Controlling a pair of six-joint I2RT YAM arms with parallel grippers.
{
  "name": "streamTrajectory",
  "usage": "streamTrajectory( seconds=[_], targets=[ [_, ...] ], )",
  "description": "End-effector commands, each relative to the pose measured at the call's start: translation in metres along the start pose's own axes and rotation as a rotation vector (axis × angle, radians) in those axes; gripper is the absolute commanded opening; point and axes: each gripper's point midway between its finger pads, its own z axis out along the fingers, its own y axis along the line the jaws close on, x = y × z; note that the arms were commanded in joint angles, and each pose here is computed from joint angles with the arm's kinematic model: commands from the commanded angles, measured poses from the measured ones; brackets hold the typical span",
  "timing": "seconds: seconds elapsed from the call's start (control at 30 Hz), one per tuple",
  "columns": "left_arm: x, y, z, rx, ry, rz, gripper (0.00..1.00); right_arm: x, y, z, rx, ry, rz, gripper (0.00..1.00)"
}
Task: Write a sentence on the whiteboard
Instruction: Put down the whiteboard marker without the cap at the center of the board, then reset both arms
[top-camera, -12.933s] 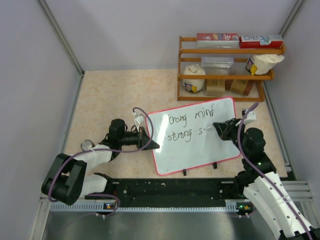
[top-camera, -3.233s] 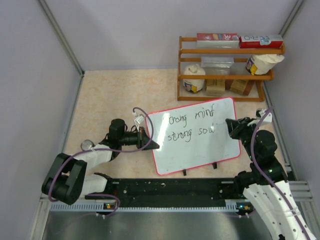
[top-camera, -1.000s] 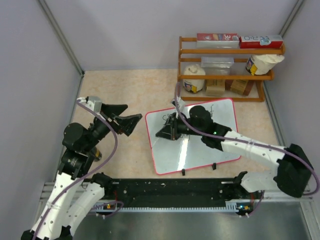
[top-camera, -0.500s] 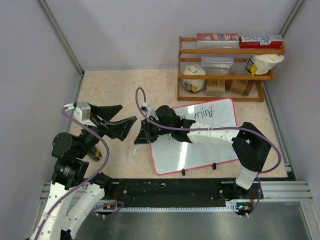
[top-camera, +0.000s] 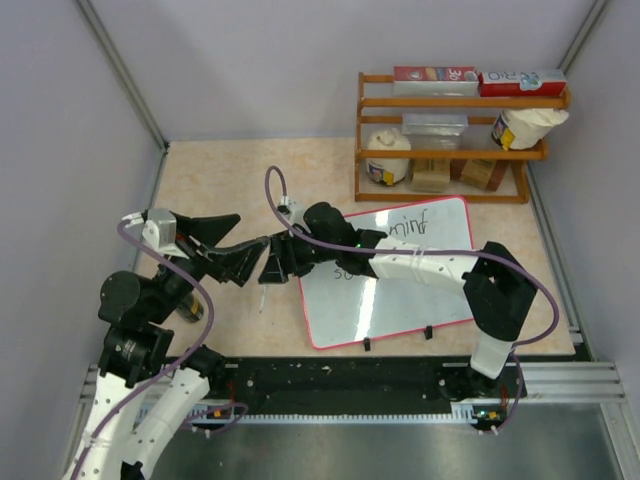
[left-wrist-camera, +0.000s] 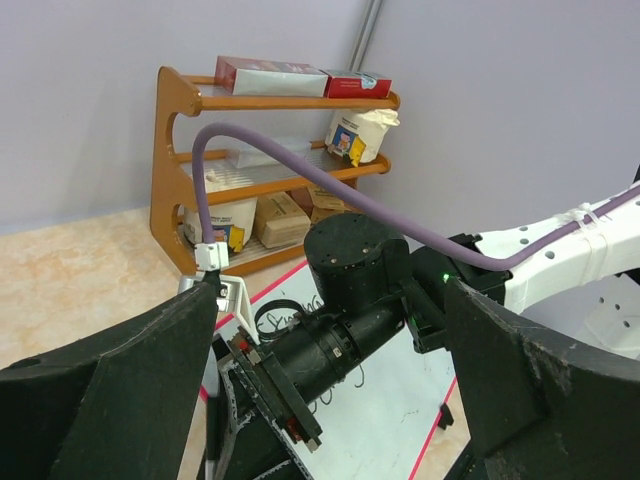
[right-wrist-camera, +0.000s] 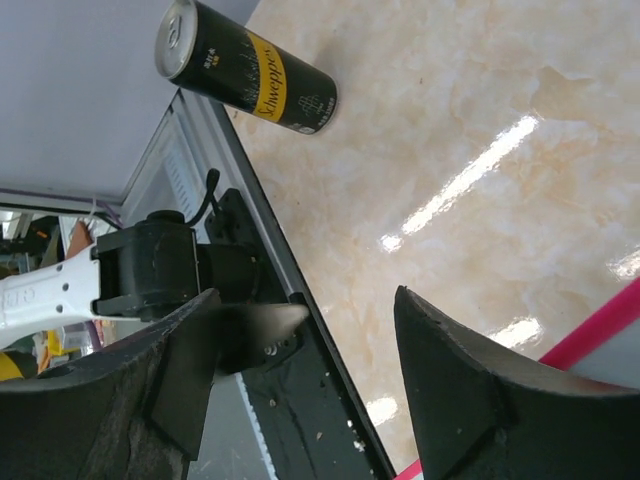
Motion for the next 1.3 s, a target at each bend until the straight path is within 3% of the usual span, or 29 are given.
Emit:
streamTrajectory(
  seconds=[0.0,0.53,0.77,0.87,0.97,1.1,1.27],
  targets=[
    [-0.014,-0.005,-0.003,0.003,-0.035,0.028,0.98,-0.027,0.014,-0.013,0.013,-0.087,-0.041,0.69],
    [-0.001,0.001,-0.004,-0.014,-0.004,0.018,0.98,-0.05,0.018,-0.035,0.024,-0.159,-0.051,0.74],
    [0.009,0.008,-0.002,-0.03,0.022,0.007,0.98,-0.062,0.033,-0.065,-0.002,-0.231,-0.067,0.76],
    [0.017,0.012,-0.001,-0.045,0.047,0.002,0.98,-0.067,0.031,-0.085,0.026,-0.286,-0.079,0.82],
    [0.028,0.019,-0.001,-0.062,0.085,0.003,0.99,-0.072,0.017,-0.112,0.102,-0.365,-0.093,0.93],
    [0.052,0.036,-0.001,-0.126,0.165,-0.006,0.99,-0.073,-0.022,-0.158,0.241,-0.472,-0.073,0.97],
    [0.083,0.072,0.0,-0.285,0.248,-0.055,0.99,-0.063,-0.072,-0.205,0.44,-0.517,-0.051,0.99]
  ],
)
